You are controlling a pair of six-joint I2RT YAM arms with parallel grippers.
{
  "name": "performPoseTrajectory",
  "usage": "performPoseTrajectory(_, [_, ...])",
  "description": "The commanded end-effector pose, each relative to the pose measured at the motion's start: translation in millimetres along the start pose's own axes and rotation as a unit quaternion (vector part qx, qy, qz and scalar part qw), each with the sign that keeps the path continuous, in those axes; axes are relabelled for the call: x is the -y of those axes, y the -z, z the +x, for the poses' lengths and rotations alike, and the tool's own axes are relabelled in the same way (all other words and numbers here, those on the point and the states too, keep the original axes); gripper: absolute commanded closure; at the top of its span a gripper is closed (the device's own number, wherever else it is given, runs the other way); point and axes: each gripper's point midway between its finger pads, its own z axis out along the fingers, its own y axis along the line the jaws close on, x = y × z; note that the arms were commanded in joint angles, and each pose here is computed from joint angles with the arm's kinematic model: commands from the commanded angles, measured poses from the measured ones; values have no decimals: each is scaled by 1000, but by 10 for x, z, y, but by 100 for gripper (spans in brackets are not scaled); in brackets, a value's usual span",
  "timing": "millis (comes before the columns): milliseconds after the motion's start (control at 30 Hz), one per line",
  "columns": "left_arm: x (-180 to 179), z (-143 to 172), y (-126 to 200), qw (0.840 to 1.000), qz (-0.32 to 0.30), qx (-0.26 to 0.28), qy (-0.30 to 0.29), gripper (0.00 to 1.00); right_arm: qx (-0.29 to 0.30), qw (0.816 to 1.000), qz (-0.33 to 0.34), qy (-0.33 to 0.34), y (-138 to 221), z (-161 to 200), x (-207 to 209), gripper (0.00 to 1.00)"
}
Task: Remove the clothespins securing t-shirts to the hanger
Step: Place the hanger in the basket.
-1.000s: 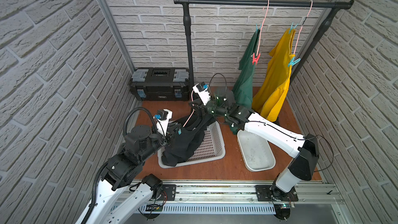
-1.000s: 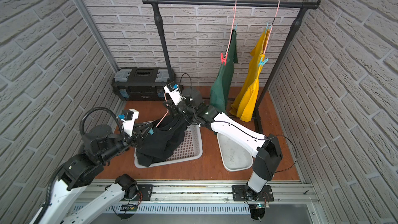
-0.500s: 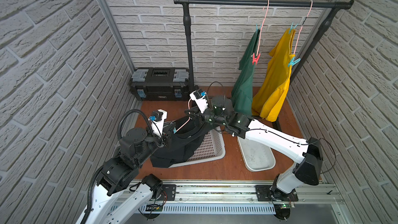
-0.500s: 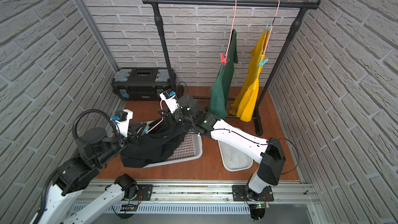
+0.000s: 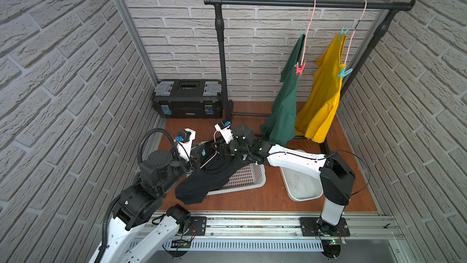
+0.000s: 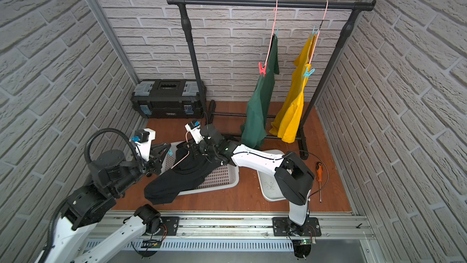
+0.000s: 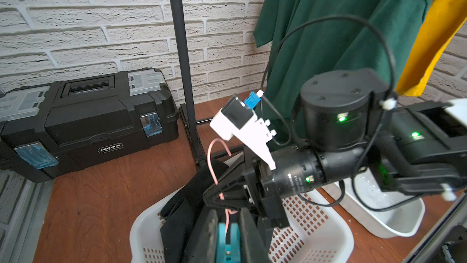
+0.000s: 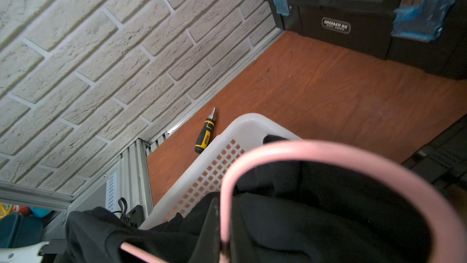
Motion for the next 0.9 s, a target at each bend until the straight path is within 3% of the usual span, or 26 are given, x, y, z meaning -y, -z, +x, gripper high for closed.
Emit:
performPoseTrajectory(0, [-8,-92,11,1000,-2,18,-2,84,-5,1000,20,-20,-45,108,273,98])
performPoseTrajectory(333, [40,-53,-67,1000,11,18,4,84,-12,994,108,-5,130,175,917,98])
performPoseTrajectory(600, [88,4,-183,1000,24,13,8,83,-8,996,91,3,220,-16,879,96])
performPoseTrajectory(733, [129,44,-245,999,37,17,12,83,-2,997,73,-8,261,-94,787,78])
performPoseTrajectory(800, [136,70,-269,999,39,20,17,83,9,998,66,-15,325,-156,731,63])
performPoseTrajectory(867, [142,92,-288,999,41,21,20,83,22,997,64,-26,411,-196,693,53])
